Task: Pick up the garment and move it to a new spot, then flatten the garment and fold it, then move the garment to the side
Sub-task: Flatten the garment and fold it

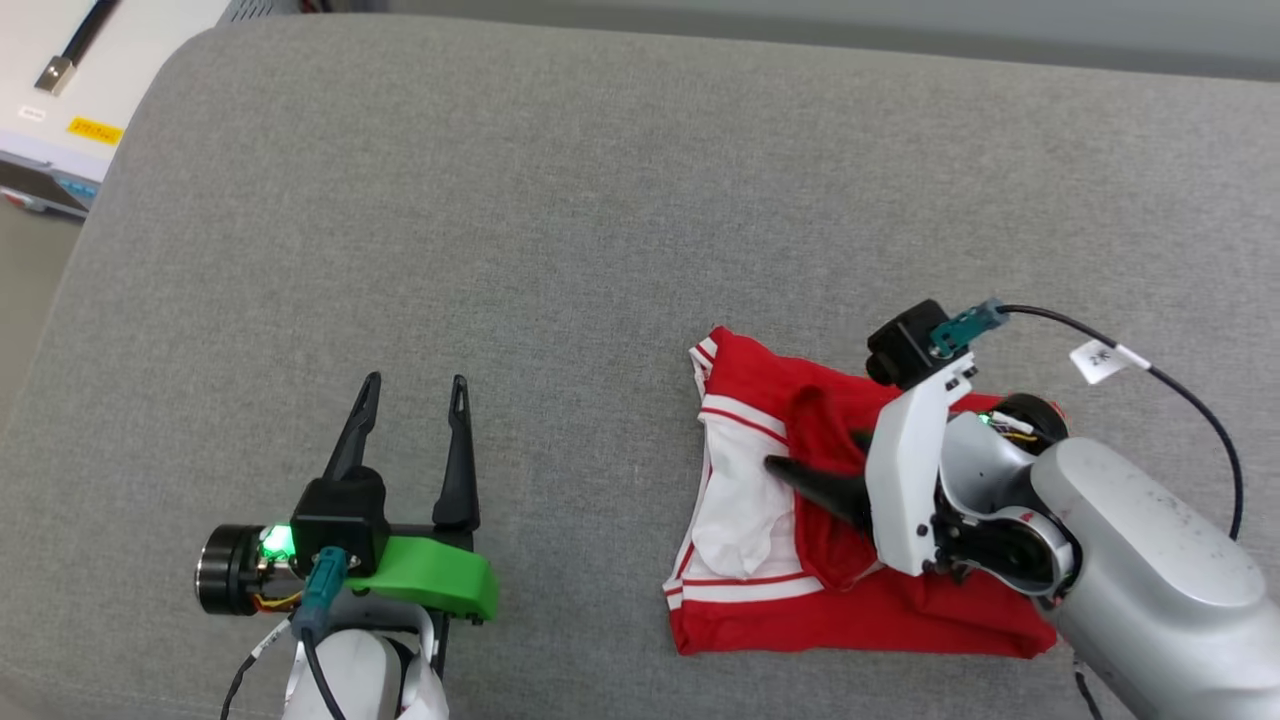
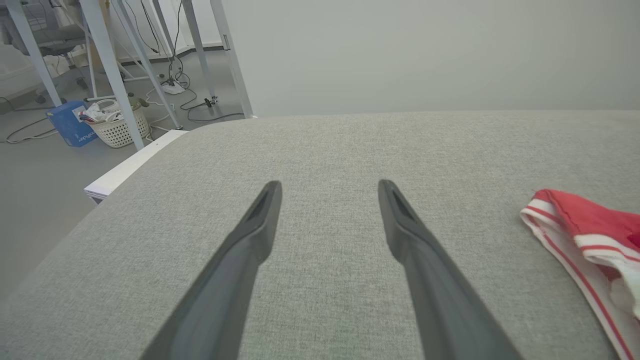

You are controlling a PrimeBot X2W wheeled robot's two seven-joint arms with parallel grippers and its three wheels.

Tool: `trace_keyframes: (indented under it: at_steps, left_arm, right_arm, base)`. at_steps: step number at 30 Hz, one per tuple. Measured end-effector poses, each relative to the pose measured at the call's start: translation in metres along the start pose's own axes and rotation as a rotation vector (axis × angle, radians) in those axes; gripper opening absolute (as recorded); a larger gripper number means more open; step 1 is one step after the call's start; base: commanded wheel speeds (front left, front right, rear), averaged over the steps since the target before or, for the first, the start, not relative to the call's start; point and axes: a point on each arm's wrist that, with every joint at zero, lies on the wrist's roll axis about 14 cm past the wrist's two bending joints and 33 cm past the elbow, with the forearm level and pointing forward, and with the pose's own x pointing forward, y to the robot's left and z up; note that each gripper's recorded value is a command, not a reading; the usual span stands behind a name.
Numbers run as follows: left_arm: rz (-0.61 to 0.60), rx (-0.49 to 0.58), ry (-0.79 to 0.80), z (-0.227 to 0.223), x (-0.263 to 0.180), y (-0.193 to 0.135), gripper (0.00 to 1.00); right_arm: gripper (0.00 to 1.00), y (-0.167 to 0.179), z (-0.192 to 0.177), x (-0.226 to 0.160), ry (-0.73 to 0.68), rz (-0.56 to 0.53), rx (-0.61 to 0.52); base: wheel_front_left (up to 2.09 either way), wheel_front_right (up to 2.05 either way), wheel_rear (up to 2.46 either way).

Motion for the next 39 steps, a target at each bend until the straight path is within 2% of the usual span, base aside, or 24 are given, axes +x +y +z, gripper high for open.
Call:
trace_keyframes:
  at_steps: [4, 7, 12, 18, 22, 26, 34, 39]
  left_arm:
    - [0.004, 0.004, -0.017, 0.006, -0.003, 0.002, 1.00]
    - [0.004, 0.001, -0.023, 0.008, -0.007, 0.002, 1.00]
    - [-0.020, 0.001, -0.051, 0.017, -0.007, -0.006, 1.00]
    - [-0.048, 0.002, -0.088, 0.029, -0.006, -0.016, 1.00]
    - [-0.061, -0.001, -0.110, 0.036, -0.006, -0.020, 1.00]
    - [-0.069, -0.004, -0.119, 0.039, -0.008, -0.023, 1.00]
    - [-0.070, -0.008, -0.128, 0.042, -0.016, -0.023, 1.00]
    - [-0.070, -0.009, -0.122, 0.041, -0.022, -0.022, 1.00]
  right_arm:
    - [1.00, 0.004, 0.035, -0.029, -0.175, -0.014, -0.089]
    - [1.00, -0.008, 0.067, -0.062, -0.354, -0.085, -0.162]
    - [1.00, -0.040, 0.119, -0.137, -0.712, -0.303, -0.297]
    - [1.00, -0.061, 0.122, -0.202, -0.968, -0.523, -0.341]
    - [1.00, -0.070, 0.106, -0.229, -1.053, -0.643, -0.329]
    - [1.00, -0.072, 0.079, -0.235, -1.069, -0.706, -0.273]
    - [1.00, -0.071, 0.025, -0.228, -1.053, -0.771, -0.120]
    - [1.00, -0.066, 0.005, -0.222, -1.028, -0.779, -0.084]
  base:
    - [0.00, 0.00, 0.00]
    - [0.00, 0.00, 0.00]
    - [0.00, 0.00, 0.00]
    - [0.00, 0.00, 0.00]
    - [0.00, 0.00, 0.00]
    - [0.00, 0.00, 0.00]
    - [0.00, 0.00, 0.00]
    - [0.00, 0.00, 0.00]
